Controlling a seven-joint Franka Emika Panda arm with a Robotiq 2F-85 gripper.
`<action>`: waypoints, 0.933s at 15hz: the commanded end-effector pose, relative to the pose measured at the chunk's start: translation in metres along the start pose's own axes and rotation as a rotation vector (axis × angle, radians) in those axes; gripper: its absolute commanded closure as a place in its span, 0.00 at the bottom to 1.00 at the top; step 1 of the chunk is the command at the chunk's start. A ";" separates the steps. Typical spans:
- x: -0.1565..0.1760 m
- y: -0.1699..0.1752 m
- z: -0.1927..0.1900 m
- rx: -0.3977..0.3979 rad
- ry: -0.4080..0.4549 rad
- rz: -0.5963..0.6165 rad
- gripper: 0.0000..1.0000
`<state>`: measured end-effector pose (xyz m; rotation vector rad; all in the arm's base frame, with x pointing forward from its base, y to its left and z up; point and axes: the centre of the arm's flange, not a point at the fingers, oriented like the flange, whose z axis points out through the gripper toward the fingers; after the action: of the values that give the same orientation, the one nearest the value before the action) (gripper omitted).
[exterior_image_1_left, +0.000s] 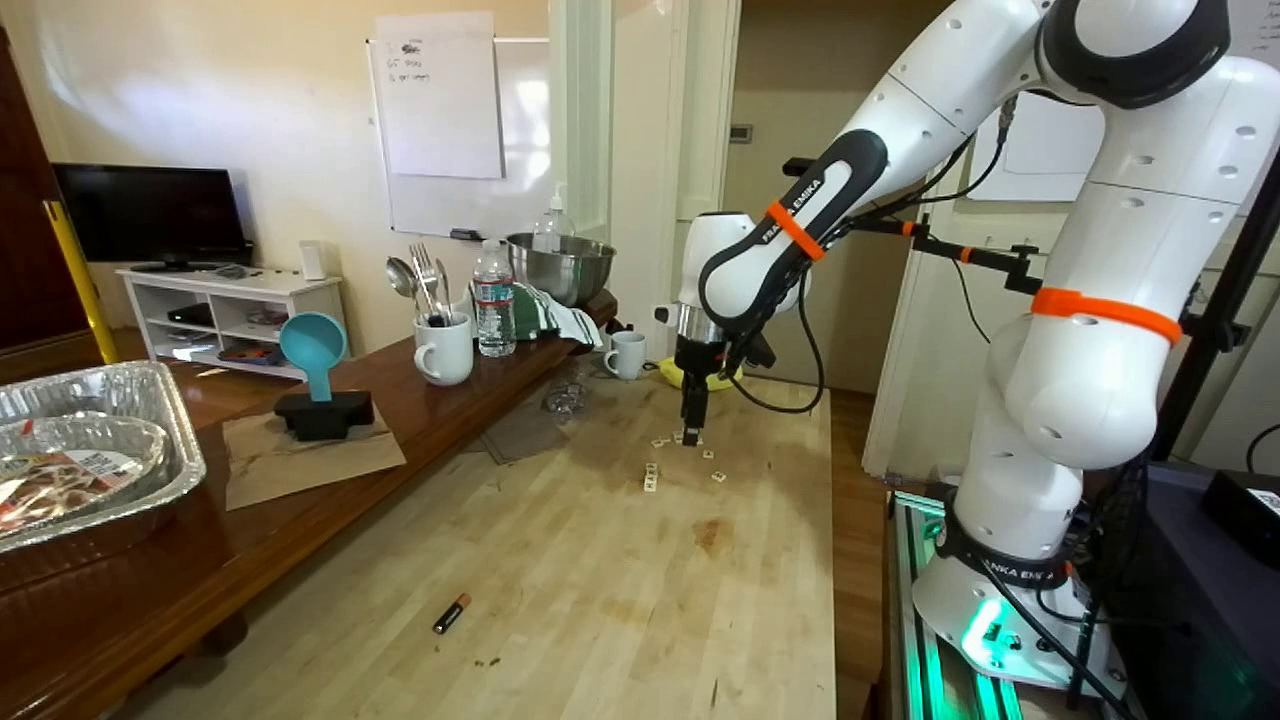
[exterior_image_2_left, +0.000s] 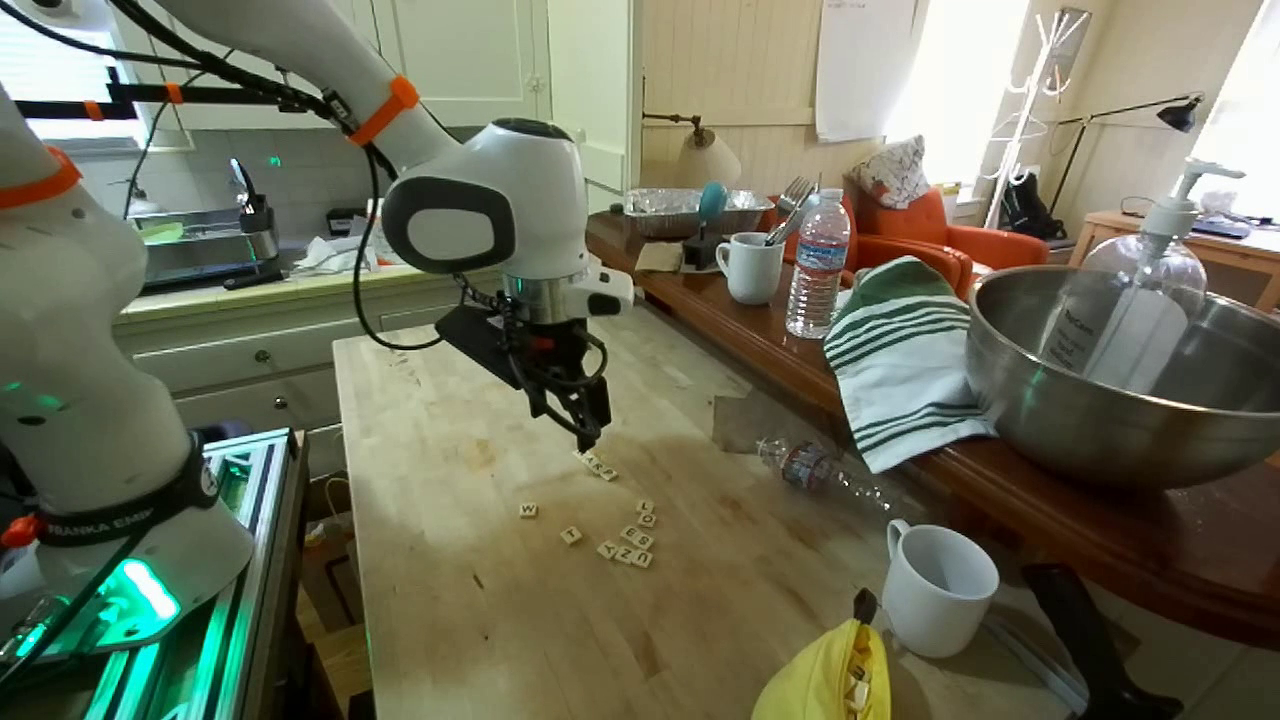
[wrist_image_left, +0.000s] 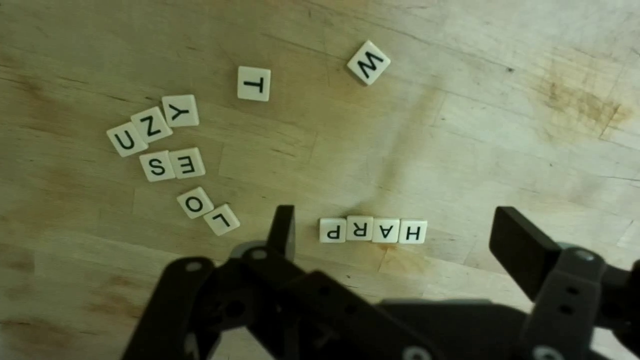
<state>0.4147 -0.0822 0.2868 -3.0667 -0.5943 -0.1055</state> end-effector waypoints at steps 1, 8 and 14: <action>0.011 -0.001 0.021 -0.001 0.003 0.001 0.00; 0.024 0.001 0.047 0.009 0.018 0.008 0.46; 0.034 0.000 0.062 0.027 0.021 0.018 0.91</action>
<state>0.4383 -0.0662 0.2424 -3.0506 -0.5570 -0.1019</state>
